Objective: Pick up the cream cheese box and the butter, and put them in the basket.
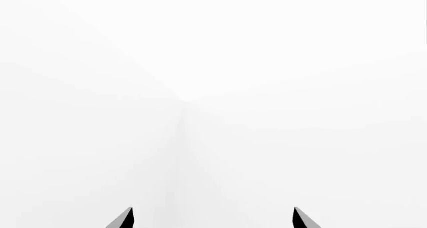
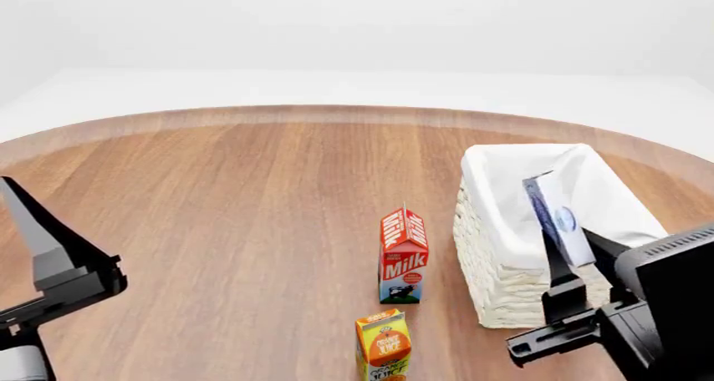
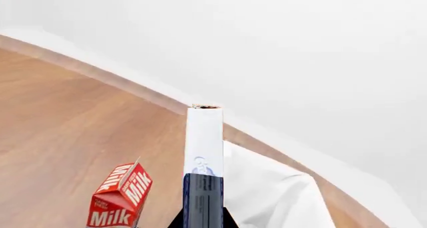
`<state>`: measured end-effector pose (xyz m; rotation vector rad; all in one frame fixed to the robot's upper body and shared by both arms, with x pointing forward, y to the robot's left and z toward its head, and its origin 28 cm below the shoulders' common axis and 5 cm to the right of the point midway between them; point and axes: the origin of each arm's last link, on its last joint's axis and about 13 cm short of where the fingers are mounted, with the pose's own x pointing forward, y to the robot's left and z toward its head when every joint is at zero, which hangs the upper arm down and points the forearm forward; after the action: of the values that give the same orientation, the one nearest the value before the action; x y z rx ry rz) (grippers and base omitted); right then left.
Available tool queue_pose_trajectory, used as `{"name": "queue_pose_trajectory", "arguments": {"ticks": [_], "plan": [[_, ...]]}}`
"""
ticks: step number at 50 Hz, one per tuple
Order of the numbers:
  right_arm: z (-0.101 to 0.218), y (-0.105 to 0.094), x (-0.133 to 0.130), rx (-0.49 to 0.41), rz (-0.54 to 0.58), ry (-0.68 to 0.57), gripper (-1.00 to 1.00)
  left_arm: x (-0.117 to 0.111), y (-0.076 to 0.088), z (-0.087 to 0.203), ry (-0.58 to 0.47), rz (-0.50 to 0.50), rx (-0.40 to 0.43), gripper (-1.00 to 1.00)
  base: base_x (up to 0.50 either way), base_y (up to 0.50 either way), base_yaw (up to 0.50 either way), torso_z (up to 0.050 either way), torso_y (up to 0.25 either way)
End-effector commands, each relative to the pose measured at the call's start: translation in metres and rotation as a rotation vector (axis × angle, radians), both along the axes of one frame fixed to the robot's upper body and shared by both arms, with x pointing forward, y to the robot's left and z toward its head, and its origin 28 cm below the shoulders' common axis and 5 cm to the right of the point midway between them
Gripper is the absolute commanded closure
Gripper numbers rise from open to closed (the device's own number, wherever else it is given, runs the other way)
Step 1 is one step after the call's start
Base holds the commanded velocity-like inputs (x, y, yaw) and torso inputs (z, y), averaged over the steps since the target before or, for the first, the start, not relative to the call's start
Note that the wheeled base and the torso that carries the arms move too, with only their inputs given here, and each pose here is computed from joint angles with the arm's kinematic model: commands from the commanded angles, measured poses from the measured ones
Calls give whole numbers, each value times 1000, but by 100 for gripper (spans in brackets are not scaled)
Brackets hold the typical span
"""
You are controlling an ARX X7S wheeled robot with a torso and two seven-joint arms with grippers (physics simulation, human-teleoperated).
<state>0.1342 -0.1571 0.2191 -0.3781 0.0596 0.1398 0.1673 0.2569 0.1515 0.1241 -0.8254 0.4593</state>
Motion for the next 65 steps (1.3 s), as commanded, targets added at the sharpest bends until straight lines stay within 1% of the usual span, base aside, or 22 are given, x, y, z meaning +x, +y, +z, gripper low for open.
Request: {"name": "queue_pose_trajectory", "arguments": {"ticks": [1, 10, 15, 18, 19, 20, 23, 28, 29, 32, 35, 40, 47, 51, 52, 57, 58, 60, 61, 65], "plan": [[44, -10, 2, -25, -51, -242, 100, 2, 3, -1, -4, 15, 14, -100, 0, 0, 0, 0, 0], [63, -20, 10, -31, -112, -301, 100, 1, 2, 0, -3, 15, 16, -100, 0, 0, 0, 0, 0], [70, -24, 17, -21, -119, -294, 100, 1, 1, 0, -1, 11, 16, -100, 0, 0, 0, 0, 0], [72, -31, 36, -33, -136, -251, 100, 0, 1, 1, 1, 10, 17, -100, 0, 0, 0, 0, 0], [72, -31, 37, -33, -136, -251, 100, 0, 1, 1, 1, 10, 17, -100, 0, 0, 0, 0, 0], [75, -35, 48, -13, -138, -219, 100, 1, 1, 1, 3, 10, 16, -100, 0, 0, 0, 0, 0], [81, -37, 62, 55, -163, -185, 100, 1, 0, 0, 6, 6, 19, -100, 0, 0, 0, 0, 0], [85, -36, 77, 80, -149, -150, 100, 2, 1, -1, 10, 3, 17, -100, 0, 0, 0, 0, 2], [89, -38, 84, 95, -149, -142, 100, 2, 0, -1, 12, 1, 18, -100, 0, 0, 0, 0, 0], [95, -40, 98, 102, -160, -129, 100, 2, 0, -2, 15, -4, 21, -100, 0, 0, 0, 0, 0], [95, -41, 107, 104, -170, -105, 100, 2, 0, -2, 14, -5, 21, -100, 0, 0, 0, 0, 0], [97, -43, 130, 83, -194, -88, 100, 3, 0, -3, 18, -8, 23, -100, 0, 0, 0, 0, 0], [106, -41, 154, 87, -203, -62, 100, 4, -1, -6, 25, -12, 25, -100, 0, 0, 0, 0, 1], [100, -41, 168, 109, -221, 5, 100, 5, -1, -7, 28, -14, 24, -100, 0, 0, 0, 0, 0], [96, -42, 172, 130, -234, 20, 100, 5, -1, -7, 31, -15, 24, -100, 0, 0, 0, 0, 0], [79, -43, 184, 166, -246, 87, 100, 7, -2, -7, 35, -19, 26, -100, 0, 0, 0, 0, 0], [73, -44, 190, 178, -249, 118, 100, 8, -2, -7, 37, -21, 27, -100, 0, 0, 0, 0, 0], [64, -45, 196, 159, -248, 140, 100, 7, -3, -8, 40, -25, 30, -100, 0, 0, 0, 0, 0], [60, -46, 199, 173, -265, 149, 100, 8, -3, -8, 41, -26, 30, -100, 0, 0, 0, 0, 0], [47, -49, 209, 182, -289, 175, 100, 7, -3, -6, 41, -24, 30, -100, 0, 0, 0, 0, 3]]}}
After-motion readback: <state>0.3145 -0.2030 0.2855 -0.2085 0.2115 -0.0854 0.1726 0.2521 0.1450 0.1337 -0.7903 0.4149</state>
